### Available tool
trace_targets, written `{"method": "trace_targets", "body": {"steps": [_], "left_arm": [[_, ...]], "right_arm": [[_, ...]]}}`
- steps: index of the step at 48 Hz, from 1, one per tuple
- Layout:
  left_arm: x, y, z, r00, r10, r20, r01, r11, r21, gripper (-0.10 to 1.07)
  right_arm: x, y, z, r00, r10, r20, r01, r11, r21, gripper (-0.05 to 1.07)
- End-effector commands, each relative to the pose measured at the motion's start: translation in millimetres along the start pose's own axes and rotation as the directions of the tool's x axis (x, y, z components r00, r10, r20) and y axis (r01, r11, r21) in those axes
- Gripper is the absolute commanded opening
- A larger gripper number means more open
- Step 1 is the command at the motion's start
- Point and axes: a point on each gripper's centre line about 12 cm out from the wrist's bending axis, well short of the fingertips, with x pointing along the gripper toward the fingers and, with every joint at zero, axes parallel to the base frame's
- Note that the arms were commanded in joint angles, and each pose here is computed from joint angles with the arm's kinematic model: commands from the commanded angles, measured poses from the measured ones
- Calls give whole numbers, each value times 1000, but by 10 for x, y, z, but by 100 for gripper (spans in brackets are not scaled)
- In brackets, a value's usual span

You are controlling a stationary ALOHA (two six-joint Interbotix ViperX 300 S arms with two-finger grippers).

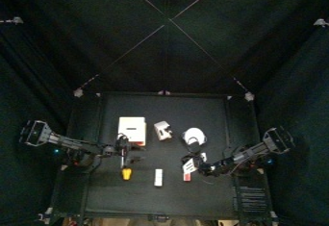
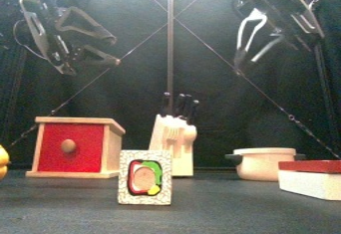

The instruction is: Grab drawer handle

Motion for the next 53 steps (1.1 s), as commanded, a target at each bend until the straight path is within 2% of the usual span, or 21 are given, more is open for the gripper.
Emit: {"method": "trace_targets", "body": {"steps": [1,5,12,18,24,31,38,46,53], "left_arm": [[-4,35,60,999,48,15,-46,994,-97,86],[-8,62,93,997,79,23,-75,985,-155,86],[-21,115,144,992,124,34,-113,966,-233,86],[-39,184,157,984,175,31,-157,937,-312,86],[-59,246,118,976,219,8,-200,905,-376,86],[-68,306,109,967,255,-2,-233,878,-418,86],[-97,307,43,966,253,-44,-246,860,-448,86],[-201,330,-146,959,243,-148,-284,820,-496,86],[-324,417,-252,944,273,-185,-330,764,-555,86]], "right_arm": [[2,-29,414,989,130,75,-129,992,-15,56],[88,-79,689,971,219,97,-216,976,-39,56],[260,-167,1054,945,310,103,-302,949,-91,56],[448,-236,1314,933,348,92,-331,930,-157,56],[653,-248,1447,934,350,75,-328,920,-214,55],[934,-225,1483,941,336,45,-312,911,-270,55],[1152,-186,1452,944,329,20,-310,907,-286,55],[1366,-173,1343,949,315,-19,-306,904,-300,55],[1510,-71,1220,946,321,-49,-320,894,-313,55]]}}
